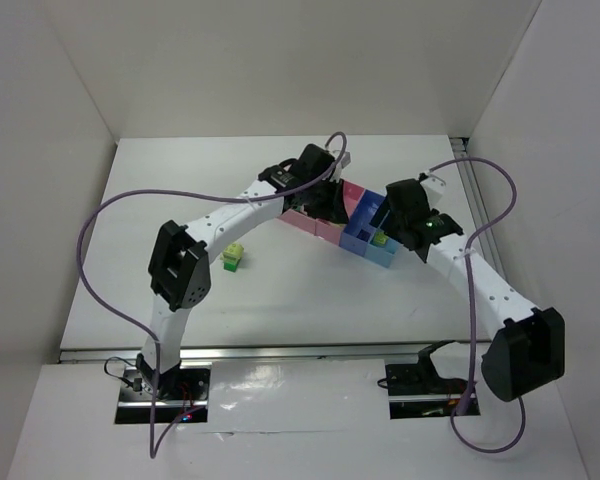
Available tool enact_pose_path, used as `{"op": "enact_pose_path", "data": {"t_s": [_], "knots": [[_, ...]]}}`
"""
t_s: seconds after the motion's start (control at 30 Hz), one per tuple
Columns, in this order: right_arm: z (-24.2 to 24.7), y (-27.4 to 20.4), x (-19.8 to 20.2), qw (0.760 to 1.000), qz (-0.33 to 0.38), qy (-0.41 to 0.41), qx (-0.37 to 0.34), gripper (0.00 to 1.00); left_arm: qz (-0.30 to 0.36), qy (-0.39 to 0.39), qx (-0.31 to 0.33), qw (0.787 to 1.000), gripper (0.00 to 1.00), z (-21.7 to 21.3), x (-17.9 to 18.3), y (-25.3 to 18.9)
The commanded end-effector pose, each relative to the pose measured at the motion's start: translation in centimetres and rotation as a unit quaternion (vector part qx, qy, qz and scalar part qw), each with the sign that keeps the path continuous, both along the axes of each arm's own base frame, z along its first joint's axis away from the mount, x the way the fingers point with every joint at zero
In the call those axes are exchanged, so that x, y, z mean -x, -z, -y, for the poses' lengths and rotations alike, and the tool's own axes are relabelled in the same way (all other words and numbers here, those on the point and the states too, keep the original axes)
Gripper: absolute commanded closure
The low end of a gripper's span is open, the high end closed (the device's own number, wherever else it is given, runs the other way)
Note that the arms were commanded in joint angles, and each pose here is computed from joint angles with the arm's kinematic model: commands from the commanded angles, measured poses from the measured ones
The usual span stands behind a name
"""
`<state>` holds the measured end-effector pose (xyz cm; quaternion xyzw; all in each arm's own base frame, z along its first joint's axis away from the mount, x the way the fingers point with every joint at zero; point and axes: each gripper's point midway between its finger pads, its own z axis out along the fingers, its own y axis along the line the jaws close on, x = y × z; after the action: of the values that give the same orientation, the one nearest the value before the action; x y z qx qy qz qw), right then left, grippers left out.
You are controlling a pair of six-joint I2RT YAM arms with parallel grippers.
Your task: Sort the legos into containers by color
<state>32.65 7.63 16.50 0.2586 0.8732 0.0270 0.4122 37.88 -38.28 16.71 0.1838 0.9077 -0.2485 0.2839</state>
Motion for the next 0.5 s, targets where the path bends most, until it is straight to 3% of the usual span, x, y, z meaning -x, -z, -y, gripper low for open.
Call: {"op": "enact_pose_path", "data": {"t_s": [0.0,0.1,0.47], "knots": [[-0.7,-2.8,-3.4,0.996,0.042,-0.042,-0.065,0.21,0.001,0.081,0.025,0.996,0.96,1.8,0.4,-0.3],[1.0,-0.7,-4.1,0.996,0.004,-0.025,-0.084,0.21,-0.003,0.095,0.031,0.995,0.98,2.7,0.1,0.1],[4.3,-1.4,-5.0,0.997,0.014,0.022,-0.077,0.21,-0.001,0.085,0.049,0.995,0.97,6.0,-3.5,1.5]]}}
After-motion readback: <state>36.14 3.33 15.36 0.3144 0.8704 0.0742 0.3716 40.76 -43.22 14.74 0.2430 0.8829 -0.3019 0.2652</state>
